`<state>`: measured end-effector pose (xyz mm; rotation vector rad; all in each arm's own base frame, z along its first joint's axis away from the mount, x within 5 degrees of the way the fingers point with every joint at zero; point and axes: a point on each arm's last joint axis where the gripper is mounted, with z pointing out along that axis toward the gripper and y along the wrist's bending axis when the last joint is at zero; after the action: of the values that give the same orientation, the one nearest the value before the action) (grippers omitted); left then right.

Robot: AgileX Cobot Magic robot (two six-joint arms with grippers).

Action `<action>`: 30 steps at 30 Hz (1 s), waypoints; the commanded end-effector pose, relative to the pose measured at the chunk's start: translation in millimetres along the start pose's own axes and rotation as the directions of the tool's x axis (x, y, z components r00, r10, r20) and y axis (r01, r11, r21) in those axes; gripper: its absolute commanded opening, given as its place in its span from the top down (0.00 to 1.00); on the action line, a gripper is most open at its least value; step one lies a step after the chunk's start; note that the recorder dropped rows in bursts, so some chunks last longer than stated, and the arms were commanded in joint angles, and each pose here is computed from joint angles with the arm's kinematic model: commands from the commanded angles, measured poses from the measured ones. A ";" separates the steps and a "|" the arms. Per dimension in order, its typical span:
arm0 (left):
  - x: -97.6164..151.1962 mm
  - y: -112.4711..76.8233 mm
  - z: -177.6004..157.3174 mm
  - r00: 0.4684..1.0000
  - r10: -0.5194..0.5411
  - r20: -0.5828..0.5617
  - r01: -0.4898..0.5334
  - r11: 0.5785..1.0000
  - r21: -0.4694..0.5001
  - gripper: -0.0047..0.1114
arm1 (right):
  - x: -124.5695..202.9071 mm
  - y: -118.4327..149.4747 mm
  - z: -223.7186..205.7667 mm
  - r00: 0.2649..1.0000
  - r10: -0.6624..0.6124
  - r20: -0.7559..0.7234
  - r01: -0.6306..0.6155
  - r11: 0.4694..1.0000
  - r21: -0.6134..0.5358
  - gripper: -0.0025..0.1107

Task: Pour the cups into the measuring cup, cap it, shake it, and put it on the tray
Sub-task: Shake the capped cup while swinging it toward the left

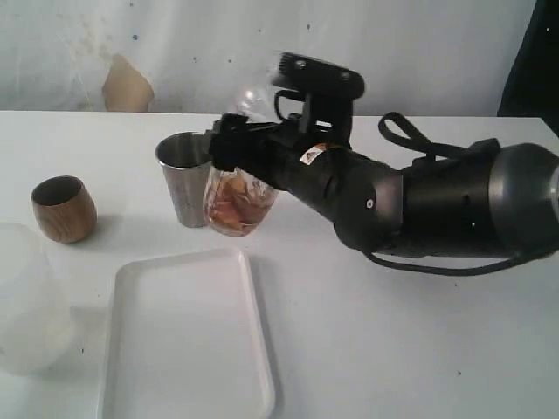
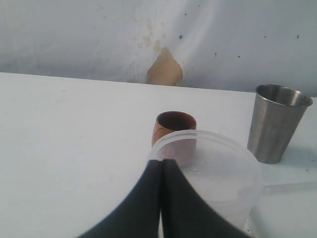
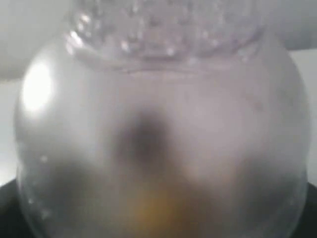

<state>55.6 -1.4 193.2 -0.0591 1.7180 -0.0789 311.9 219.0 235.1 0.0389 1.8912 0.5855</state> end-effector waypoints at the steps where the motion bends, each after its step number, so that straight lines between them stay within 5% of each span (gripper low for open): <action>1: 1.2 -0.1 0.0 1.000 0.009 0.001 -0.009 1.000 0.004 0.96 | 0.3 40.9 -9.0 0.886 -0.431 0.174 0.463 0.852 -0.245 0.98; 3: 1.2 -0.1 0.0 1.000 0.009 0.001 -0.009 1.000 0.004 0.96 | 14.5 55.0 -17.6 0.592 -0.757 0.278 0.794 0.487 -0.364 0.98; 4: 1.2 -0.1 0.0 1.000 0.009 0.001 -0.009 1.000 0.004 0.96 | 18.8 54.7 -18.4 0.522 -0.805 0.282 0.831 0.407 -0.379 0.98; 5: 1.2 -0.1 0.0 1.000 0.009 0.001 -0.009 1.000 0.004 0.96 | 15.2 51.5 -16.0 0.576 -0.782 0.238 0.799 0.478 -0.365 0.98; 7: 1.2 -0.1 0.0 1.000 0.009 0.001 -0.009 1.000 0.004 0.96 | -0.4 34.0 -7.7 0.831 -0.547 0.105 0.554 0.793 -0.254 0.98; 8: 1.2 -0.1 0.0 1.000 0.009 0.001 -0.009 1.000 0.004 0.96 | -6.5 22.5 -4.8 0.945 -0.323 0.052 0.327 0.932 -0.155 0.98; 9: 1.2 -0.1 0.0 1.000 0.009 0.001 -0.009 1.000 0.004 0.96 | -7.3 12.6 -3.9 0.996 -0.089 0.017 0.090 0.994 -0.057 0.98; 10: 1.2 -0.1 0.0 1.000 0.009 0.001 -0.009 1.000 0.004 0.96 | -7.2 6.0 -3.7 0.998 0.068 0.012 -0.068 0.998 0.014 0.98; 11: 1.2 -0.1 0.0 1.000 0.009 0.001 -0.009 1.000 0.004 0.96 | -5.7 6.3 -3.7 0.996 0.091 0.009 -0.091 0.996 0.023 0.98; 12: 1.2 -0.1 0.0 1.000 0.009 0.001 -0.009 1.000 0.004 0.96 | -6.0 13.3 -3.7 1.000 -0.014 0.020 0.014 1.000 -0.025 0.98; 13: 1.2 -0.1 0.0 1.000 0.009 0.001 -0.009 1.000 0.004 0.96 | -4.8 23.3 -4.3 0.974 -0.224 0.044 0.228 0.968 -0.108 0.98; 14: 1.2 -0.1 0.0 1.000 0.009 0.001 -0.009 1.000 0.004 0.96 | -0.8 33.9 -6.3 0.882 -0.463 0.088 0.471 0.859 -0.202 0.98; 16: 1.2 -0.1 0.0 1.000 0.009 0.001 -0.009 1.000 0.004 0.96 | 14.5 44.7 -13.0 0.530 -0.831 0.170 0.824 0.457 -0.335 0.98; 17: 1.2 -0.1 0.0 1.000 0.009 0.001 -0.009 1.000 0.004 0.96 | 18.5 44.1 -13.6 0.428 -0.886 0.177 0.867 0.348 -0.356 0.98; 18: 1.2 -0.1 0.0 1.000 0.009 0.001 -0.009 1.000 0.004 0.96 | 17.9 41.7 -12.5 0.442 -0.886 0.137 0.855 0.371 -0.361 0.98; 20: 1.2 -0.1 0.0 1.000 0.009 0.001 -0.009 1.000 0.004 0.96 | 4.0 31.4 -6.3 0.701 -0.712 0.023 0.684 0.664 -0.303 0.98; 21: 1.2 -0.1 0.0 1.000 0.009 0.001 -0.009 1.000 0.004 0.96 | -4.5 22.3 -2.9 0.880 -0.473 -0.042 0.453 0.863 -0.223 0.98; 22: 1.2 -0.1 0.0 1.000 0.009 0.001 -0.009 1.000 0.004 0.96 | -7.9 16.5 -1.5 0.958 -0.279 -0.069 0.265 0.951 -0.162 0.98; 24: 1.2 -0.1 0.0 1.000 0.009 0.001 -0.009 1.000 0.004 0.96 | -9.0 9.8 0.4 0.994 0.079 -0.081 -0.083 0.995 -0.055 0.98; 25: 1.2 -0.1 0.0 1.000 0.009 0.001 -0.009 1.000 0.004 0.96 | -10.2 13.3 0.5 0.995 0.082 -0.058 -0.086 0.994 -0.066 0.98; 27: 1.2 -0.1 0.0 1.000 0.009 0.001 -0.009 1.000 0.004 0.96 | -11.7 27.6 -1.6 0.991 -0.132 0.021 0.133 0.977 -0.165 0.98; 30: 1.2 -0.1 0.0 1.000 0.009 0.001 -0.009 1.000 0.004 0.96 | -11.2 41.4 -3.3 0.916 -0.395 0.069 0.399 0.880 -0.259 0.98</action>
<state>55.6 -1.5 193.2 -0.0576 1.7181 -0.0801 306.2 240.6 243.4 -0.3280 1.8764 0.5882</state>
